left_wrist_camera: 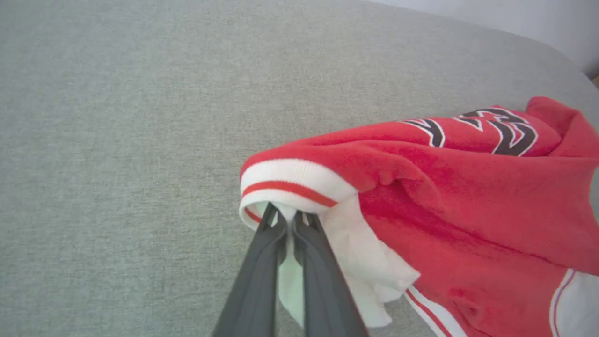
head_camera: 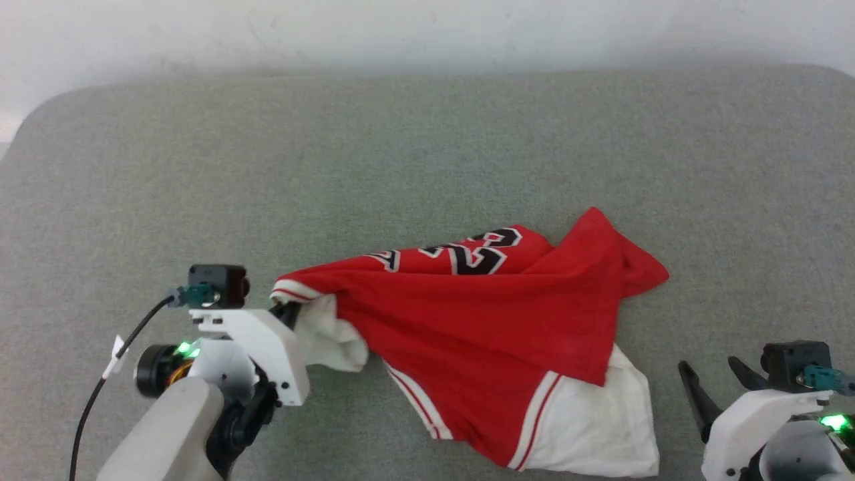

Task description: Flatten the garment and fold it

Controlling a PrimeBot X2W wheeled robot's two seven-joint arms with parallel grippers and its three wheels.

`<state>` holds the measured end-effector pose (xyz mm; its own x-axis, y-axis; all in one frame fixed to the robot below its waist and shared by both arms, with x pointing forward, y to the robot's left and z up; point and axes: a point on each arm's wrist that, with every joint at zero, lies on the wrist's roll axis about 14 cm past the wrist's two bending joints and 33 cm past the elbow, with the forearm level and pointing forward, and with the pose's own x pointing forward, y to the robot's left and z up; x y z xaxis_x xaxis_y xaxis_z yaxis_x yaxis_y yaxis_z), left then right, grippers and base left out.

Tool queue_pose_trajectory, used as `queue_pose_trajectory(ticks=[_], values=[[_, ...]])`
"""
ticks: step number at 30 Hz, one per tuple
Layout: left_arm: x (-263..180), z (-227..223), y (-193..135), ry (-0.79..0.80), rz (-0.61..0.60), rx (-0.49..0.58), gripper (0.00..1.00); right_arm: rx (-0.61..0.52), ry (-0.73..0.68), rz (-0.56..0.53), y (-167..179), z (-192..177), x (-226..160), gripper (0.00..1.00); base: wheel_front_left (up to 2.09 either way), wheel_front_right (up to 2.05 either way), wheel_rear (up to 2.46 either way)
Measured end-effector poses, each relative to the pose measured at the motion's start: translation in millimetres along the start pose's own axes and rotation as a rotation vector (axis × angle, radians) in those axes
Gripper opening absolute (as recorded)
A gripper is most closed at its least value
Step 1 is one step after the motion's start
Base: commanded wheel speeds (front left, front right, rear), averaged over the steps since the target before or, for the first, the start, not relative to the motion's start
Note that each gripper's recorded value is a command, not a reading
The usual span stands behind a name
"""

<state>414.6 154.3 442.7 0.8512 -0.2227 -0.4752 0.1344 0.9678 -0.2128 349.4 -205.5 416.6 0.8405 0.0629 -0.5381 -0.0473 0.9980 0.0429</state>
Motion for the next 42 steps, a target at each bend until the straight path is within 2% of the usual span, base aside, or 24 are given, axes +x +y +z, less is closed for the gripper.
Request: queue_pose_trajectory(ticks=[1,2,5,9,13,18,23,32,33,34,42], values=[[2.8,-6.3,8.6,0.014,0.038,0.008,0.32,-0.001,-0.003,0.005,1.7,0.4,1.1,1.00,0.00,0.00,0.00],[5.3,-11.1,16.9,0.024,0.075,0.012,1.00,0.001,-0.005,0.009,2.9,0.8,2.3,1.00,0.00,0.00,0.00],[10.8,-13.6,36.4,0.005,0.162,0.048,1.00,-0.008,-0.019,0.043,11.5,4.0,5.7,1.00,0.00,0.00,0.00],[11.4,11.1,35.3,-0.144,0.172,0.058,1.00,-0.052,-0.067,0.130,33.0,20.7,10.5,1.00,0.00,0.00,0.00],[-2.7,39.8,34.1,-0.323,0.174,0.121,1.00,-0.161,-0.070,0.255,64.8,30.1,12.4,1.00,0.00,0.00,0.00],[-30.4,61.5,24.7,-0.489,0.151,0.179,1.00,-0.343,0.041,0.391,93.9,10.9,14.5,1.00,0.00,0.00,0.00],[-54.3,50.3,22.7,-0.519,0.162,0.157,1.00,-0.496,0.114,0.458,105.8,-1.9,24.7,1.00,0.00,0.00,0.00],[-73.5,29.2,34.9,-0.504,0.231,0.091,1.00,-0.610,0.246,0.515,114.9,-27.2,48.5,1.00,0.00,0.00,0.00],[-74.1,28.3,36.1,-0.503,0.236,0.086,1.00,-0.616,0.252,0.517,114.9,-28.2,51.3,0.39,0.00,0.00,0.00],[-74.4,26.9,37.1,-0.500,0.242,0.081,1.00,-0.615,0.253,0.519,115.2,-28.7,53.4,0.00,0.00,0.00,0.00],[-82.5,12.1,41.5,-0.478,0.260,0.062,1.00,-0.512,0.132,0.492,112.5,4.3,51.7,0.00,0.00,0.00,0.00]])
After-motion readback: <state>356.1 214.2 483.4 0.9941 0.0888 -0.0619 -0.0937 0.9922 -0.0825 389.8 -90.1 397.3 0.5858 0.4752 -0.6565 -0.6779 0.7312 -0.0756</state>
